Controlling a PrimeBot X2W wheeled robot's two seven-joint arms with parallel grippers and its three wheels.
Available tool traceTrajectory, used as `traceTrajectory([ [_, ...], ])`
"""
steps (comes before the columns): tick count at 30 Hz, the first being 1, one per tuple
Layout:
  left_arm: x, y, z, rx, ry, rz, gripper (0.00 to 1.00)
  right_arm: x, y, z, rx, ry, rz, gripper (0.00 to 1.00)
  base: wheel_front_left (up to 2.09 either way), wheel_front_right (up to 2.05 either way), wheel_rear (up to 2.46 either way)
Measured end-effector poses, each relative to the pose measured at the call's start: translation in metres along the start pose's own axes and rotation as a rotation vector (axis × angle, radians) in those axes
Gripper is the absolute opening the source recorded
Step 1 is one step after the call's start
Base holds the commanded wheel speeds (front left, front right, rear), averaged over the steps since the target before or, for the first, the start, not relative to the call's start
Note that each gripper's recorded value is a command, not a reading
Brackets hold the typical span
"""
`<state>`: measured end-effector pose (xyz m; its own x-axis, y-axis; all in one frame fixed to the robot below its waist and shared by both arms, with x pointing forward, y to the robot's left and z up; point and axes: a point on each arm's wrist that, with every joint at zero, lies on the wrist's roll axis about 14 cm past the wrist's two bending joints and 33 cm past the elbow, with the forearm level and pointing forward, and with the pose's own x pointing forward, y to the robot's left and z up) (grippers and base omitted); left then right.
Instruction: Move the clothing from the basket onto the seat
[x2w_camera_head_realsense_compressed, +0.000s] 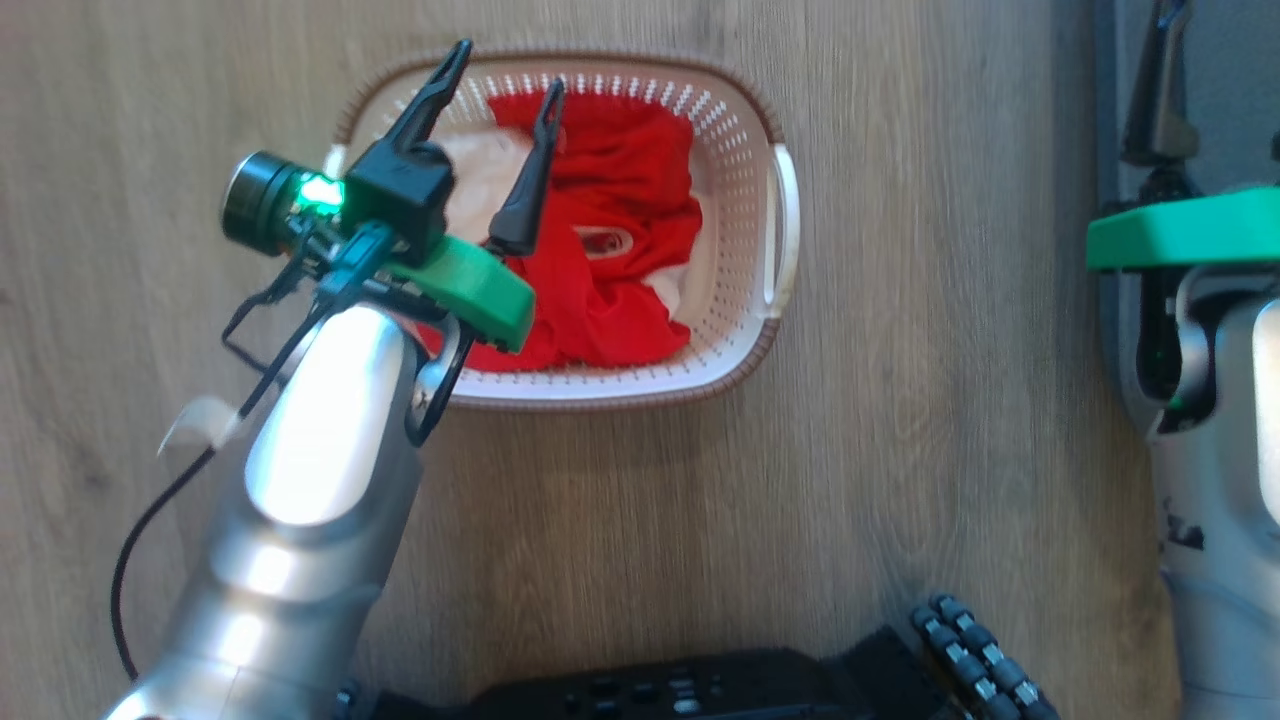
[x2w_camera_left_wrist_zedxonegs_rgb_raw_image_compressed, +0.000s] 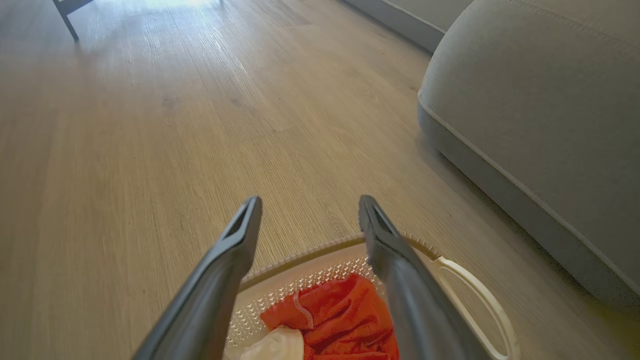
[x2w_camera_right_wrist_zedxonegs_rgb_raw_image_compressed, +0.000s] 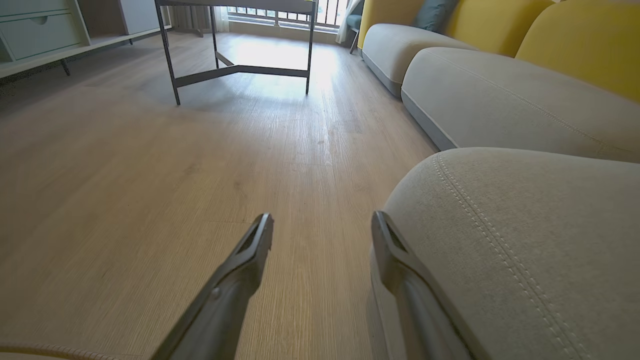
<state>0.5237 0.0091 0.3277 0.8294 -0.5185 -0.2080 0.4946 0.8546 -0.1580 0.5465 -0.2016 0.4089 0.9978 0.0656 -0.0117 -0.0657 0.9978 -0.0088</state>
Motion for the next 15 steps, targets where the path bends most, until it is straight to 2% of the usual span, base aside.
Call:
traceTrajectory([
  [8, 0.029, -0.028, -0.073, 0.021, 0.216, -0.128, 1.0, 0.002, -0.004, -0.041, 0.008, 0.071, -0.017, 1.0, 0.0, 0.0, 0.0],
  [15, 0.035, -0.035, -0.132, 0.043, 0.475, -0.15, 1.0, -0.004, -0.013, -0.053, -0.006, 0.103, -0.035, 1.0, 0.0, 0.0, 0.0],
])
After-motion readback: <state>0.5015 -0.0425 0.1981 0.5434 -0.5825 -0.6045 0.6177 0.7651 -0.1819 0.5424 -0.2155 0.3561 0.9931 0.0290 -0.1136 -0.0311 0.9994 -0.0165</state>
